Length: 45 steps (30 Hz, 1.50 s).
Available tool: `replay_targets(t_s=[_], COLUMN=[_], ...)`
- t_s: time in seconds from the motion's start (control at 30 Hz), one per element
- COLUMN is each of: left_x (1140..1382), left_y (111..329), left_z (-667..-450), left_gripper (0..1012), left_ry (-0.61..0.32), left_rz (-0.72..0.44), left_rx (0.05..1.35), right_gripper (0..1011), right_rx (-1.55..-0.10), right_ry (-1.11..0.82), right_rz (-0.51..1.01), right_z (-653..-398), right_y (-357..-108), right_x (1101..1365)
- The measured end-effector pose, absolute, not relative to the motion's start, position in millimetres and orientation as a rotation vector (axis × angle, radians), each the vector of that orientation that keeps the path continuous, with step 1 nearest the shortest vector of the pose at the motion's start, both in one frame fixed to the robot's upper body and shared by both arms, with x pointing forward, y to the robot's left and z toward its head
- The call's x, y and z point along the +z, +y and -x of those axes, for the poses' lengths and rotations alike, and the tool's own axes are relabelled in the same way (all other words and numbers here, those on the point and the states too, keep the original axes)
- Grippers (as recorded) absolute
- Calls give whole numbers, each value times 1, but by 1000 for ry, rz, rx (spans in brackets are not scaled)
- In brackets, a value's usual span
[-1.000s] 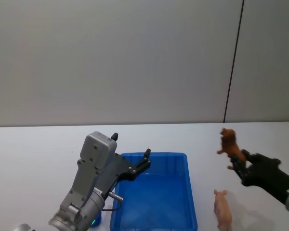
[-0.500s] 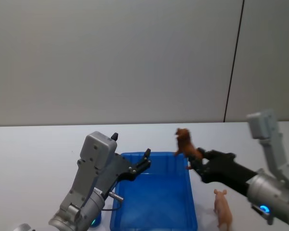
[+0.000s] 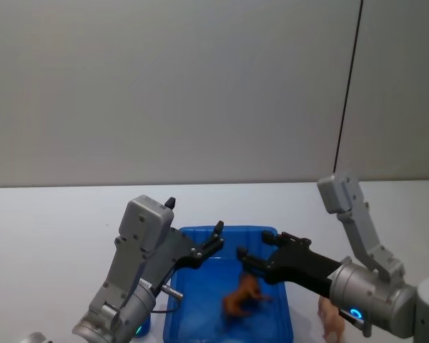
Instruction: Pick up the two dolls from the table and place them into the box.
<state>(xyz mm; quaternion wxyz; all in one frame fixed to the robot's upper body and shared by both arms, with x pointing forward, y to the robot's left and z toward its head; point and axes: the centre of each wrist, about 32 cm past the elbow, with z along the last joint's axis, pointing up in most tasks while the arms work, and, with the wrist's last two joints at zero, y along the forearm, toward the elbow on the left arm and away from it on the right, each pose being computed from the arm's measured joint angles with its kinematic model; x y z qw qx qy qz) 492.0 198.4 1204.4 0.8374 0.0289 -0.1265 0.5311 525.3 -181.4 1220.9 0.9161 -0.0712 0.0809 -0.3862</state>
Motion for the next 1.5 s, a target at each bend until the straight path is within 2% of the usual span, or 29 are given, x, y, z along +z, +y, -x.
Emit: replay_targets(t_s=[0.17, 0.27, 0.3, 0.43, 0.93, 1.5], left_x=[1204, 1204, 1204, 1204, 1204, 1204], left_y=[198, 198, 198, 198, 198, 198], left_z=[-492, -492, -492, -492, -492, -492], left_gripper=[1001, 1000, 1001, 1000, 1000, 1000], left_ry=[-268, -268, -268, -268, -268, -268], left_rz=[-61, -61, -61, -61, -61, -61], left_rx=[1124, 1124, 1124, 1124, 1124, 1124], right_gripper=[796, 847, 907, 998, 1001, 1001], right_rx=[-801, -814, -827, -862, -1010, -1077], right_ry=[149, 139, 133, 117, 118, 206], right_rz=[150, 152, 152, 152, 154, 228], right_z=[-526, -526, -525, -523, -497, -477], right_y=[-181, -183, -186, -193, -229, -246], right_x=[1219, 1218, 1216, 1213, 1198, 1175])
